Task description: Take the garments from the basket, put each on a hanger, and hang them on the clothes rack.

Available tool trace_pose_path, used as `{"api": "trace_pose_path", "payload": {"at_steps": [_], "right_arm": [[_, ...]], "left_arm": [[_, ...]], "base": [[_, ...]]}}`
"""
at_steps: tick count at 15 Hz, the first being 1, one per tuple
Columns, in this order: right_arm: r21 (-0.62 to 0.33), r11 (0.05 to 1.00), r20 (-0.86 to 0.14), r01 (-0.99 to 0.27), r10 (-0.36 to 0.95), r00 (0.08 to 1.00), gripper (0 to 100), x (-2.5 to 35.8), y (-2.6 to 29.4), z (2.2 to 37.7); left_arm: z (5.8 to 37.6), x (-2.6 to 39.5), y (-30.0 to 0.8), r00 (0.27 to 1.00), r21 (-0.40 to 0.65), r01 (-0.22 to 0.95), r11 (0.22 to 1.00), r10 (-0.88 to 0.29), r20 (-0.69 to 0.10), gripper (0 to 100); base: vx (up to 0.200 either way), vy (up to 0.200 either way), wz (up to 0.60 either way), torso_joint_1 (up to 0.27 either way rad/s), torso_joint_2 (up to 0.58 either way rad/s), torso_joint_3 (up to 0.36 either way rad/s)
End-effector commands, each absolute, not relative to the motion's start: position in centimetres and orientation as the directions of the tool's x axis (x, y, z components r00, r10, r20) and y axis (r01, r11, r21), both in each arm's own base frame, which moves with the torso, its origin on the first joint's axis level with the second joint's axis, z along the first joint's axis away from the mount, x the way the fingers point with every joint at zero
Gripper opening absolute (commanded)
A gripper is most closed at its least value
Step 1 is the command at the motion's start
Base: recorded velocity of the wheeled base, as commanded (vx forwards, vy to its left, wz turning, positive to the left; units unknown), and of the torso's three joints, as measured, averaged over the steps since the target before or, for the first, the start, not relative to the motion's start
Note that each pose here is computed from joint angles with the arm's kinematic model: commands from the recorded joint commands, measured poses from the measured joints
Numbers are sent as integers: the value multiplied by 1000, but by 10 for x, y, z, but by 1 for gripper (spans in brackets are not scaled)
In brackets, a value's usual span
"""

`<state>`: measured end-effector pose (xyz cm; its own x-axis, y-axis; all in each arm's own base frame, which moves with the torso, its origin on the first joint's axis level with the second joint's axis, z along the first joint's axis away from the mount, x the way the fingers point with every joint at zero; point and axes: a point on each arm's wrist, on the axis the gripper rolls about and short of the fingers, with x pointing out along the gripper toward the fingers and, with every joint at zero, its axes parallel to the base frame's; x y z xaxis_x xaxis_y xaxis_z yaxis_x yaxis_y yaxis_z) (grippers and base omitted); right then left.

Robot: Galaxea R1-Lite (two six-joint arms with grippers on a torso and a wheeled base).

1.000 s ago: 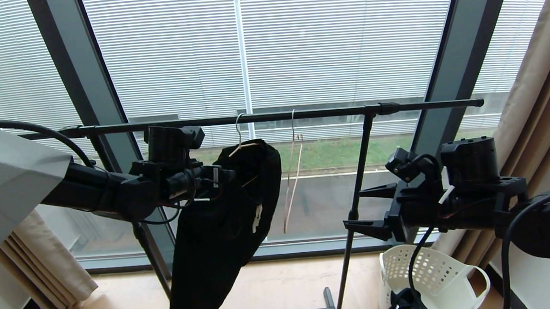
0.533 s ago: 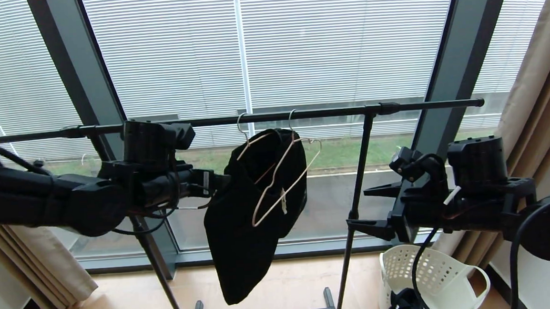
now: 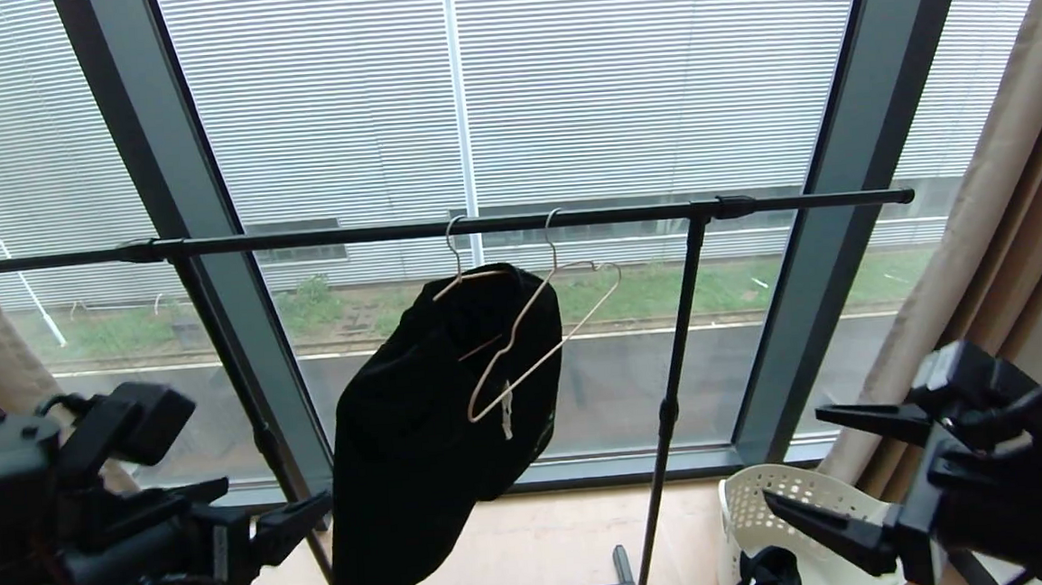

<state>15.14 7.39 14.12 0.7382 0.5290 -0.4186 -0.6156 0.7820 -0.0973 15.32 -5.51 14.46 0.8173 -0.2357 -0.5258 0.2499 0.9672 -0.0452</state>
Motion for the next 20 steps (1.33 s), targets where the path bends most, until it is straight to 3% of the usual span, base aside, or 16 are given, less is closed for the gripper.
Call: {"api": "trace_pose_path", "payload": {"at_steps": [1,4,10,13,14,16,20], "right_arm": [[-162,804,-358,-572,492,793,100,84,50,124],[-153,852,-376,-500,418,827,100,53,30,104],[-142,903,-334,-405,342,879,100,3,-1,84],[-144,962,-329,-230,173,928,100,2,-2,84],[-139,980,-299,-140,94,950,100,-1,-2,84],[-125,984,-256,-130,95,962,100,-5,-2,84],[-120,983,-243,-141,109,964,100,-6,-2,83]], "left_arm": [[119,80,-28,868,-64,195,979,-203,-453,100],[99,49,-15,899,-63,167,984,-178,-400,100],[83,17,-2,905,-45,123,991,-131,-405,100],[80,10,1,923,-27,81,996,-85,-375,100],[80,8,2,939,8,22,1000,-18,-345,100],[80,0,4,958,75,-59,995,77,-275,100],[79,-12,5,988,65,-76,995,83,-128,100]], "base": [[0,0,0,0,0,0],[0,0,0,0,0,0],[0,0,0,0,0,0],[0,0,0,0,0,0],[0,0,0,0,0,0],[0,0,0,0,0,0],[0,0,0,0,0,0]]}}
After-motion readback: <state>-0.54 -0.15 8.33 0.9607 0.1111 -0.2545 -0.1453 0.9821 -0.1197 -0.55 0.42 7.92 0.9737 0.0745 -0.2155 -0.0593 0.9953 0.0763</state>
